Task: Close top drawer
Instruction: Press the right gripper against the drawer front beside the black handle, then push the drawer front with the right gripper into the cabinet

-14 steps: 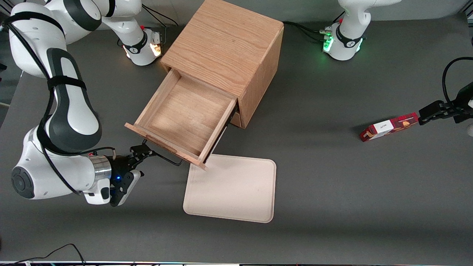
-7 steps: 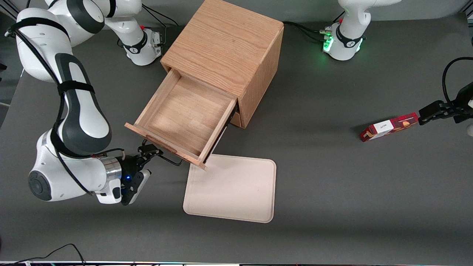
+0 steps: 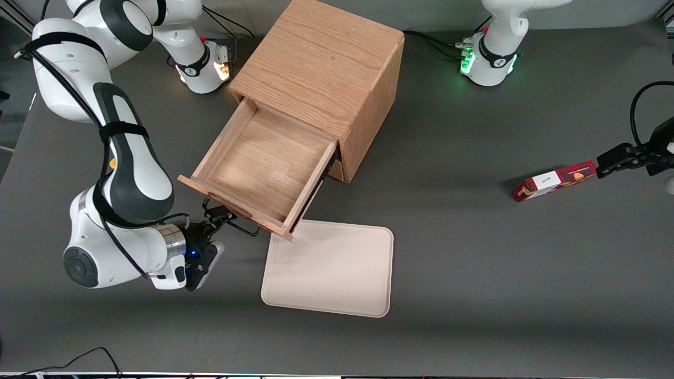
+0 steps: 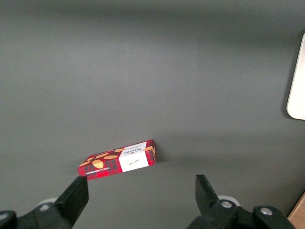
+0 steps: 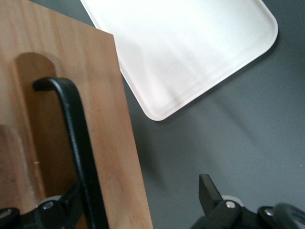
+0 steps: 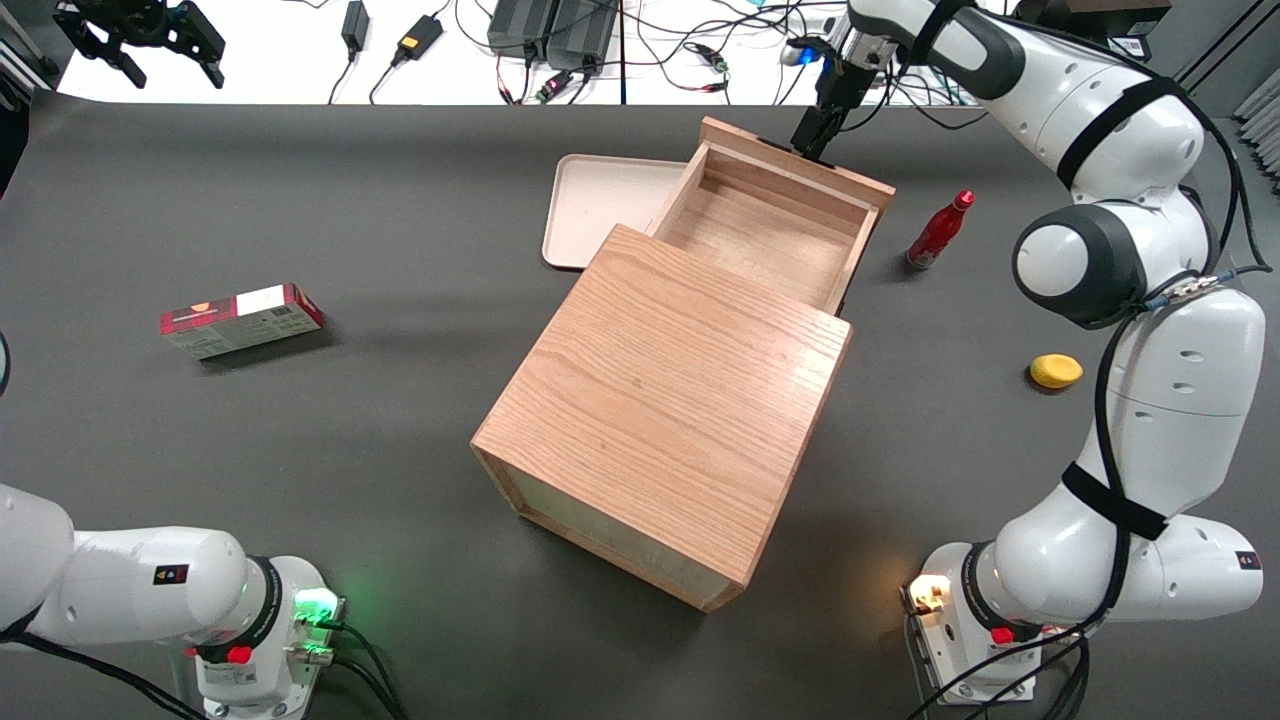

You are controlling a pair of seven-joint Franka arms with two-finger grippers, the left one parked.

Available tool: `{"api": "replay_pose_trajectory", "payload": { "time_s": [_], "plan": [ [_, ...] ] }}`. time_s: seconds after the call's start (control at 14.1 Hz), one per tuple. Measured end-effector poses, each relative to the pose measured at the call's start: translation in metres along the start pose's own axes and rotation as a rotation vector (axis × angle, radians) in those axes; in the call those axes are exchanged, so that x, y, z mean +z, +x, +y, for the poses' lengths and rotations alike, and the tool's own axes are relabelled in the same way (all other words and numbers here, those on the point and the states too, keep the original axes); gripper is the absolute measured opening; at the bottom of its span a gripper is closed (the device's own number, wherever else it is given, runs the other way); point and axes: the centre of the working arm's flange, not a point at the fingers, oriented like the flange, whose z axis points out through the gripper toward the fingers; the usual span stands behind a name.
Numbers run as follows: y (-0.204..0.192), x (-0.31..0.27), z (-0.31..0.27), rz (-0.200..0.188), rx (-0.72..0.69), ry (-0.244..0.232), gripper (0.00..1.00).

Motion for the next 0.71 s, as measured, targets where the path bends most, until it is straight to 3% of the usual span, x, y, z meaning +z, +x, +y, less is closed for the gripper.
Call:
{"api": "replay_pose_trajectory", "payload": {
  "time_s": [0.71],
  "plan": [
    [0.005, 0.013, -0.004, -0.045, -0.013, -0.031, 1.0]
  ]
}}
